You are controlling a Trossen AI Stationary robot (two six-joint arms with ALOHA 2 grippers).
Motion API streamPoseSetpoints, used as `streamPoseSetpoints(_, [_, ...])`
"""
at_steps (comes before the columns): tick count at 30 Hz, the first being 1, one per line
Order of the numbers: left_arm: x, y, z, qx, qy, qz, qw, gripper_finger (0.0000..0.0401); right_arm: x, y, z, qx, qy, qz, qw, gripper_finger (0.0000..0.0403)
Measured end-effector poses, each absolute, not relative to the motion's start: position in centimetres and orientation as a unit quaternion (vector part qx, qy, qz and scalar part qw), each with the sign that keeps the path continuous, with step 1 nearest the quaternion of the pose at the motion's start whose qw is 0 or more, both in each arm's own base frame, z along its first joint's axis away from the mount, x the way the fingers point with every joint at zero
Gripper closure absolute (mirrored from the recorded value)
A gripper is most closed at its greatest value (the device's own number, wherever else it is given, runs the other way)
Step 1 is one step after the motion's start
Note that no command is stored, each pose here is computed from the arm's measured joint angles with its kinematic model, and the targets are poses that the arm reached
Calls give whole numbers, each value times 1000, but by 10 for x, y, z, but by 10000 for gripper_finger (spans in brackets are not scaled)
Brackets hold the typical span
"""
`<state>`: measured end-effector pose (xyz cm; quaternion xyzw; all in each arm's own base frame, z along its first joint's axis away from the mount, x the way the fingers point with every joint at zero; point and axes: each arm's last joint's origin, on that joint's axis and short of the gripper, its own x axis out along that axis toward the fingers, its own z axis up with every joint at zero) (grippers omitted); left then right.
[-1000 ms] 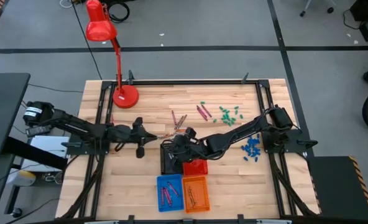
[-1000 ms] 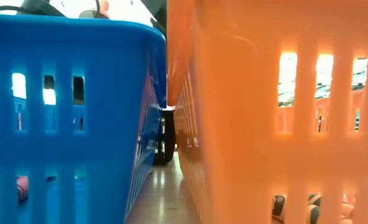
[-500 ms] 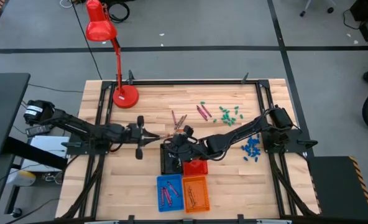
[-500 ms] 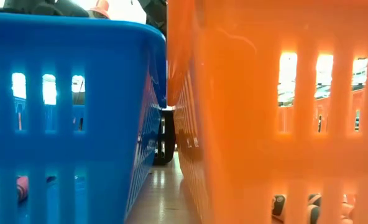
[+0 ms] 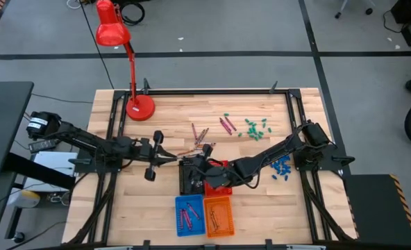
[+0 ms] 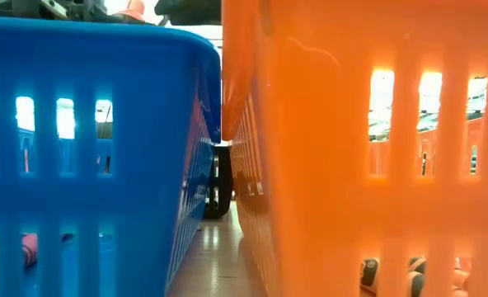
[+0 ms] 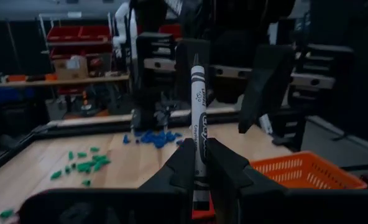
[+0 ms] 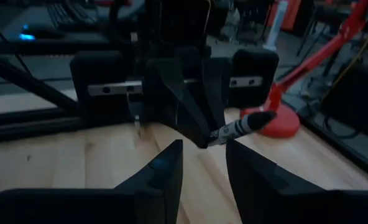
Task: Sort crayons
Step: Put the black crayon into the black basket
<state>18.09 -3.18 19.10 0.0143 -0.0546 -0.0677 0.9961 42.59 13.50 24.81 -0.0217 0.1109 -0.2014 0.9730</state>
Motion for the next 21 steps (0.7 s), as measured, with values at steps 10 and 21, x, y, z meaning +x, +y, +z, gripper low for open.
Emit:
streamPoseSetpoints(10, [178,-35,204,12,-122,-121,985,365,429,136,262,-37,53,-190,980,275])
streamPoseSetpoints(21, [177,-34,210,14,-154,-121,981,365,436,125,272,-44,10,-136,990,276])
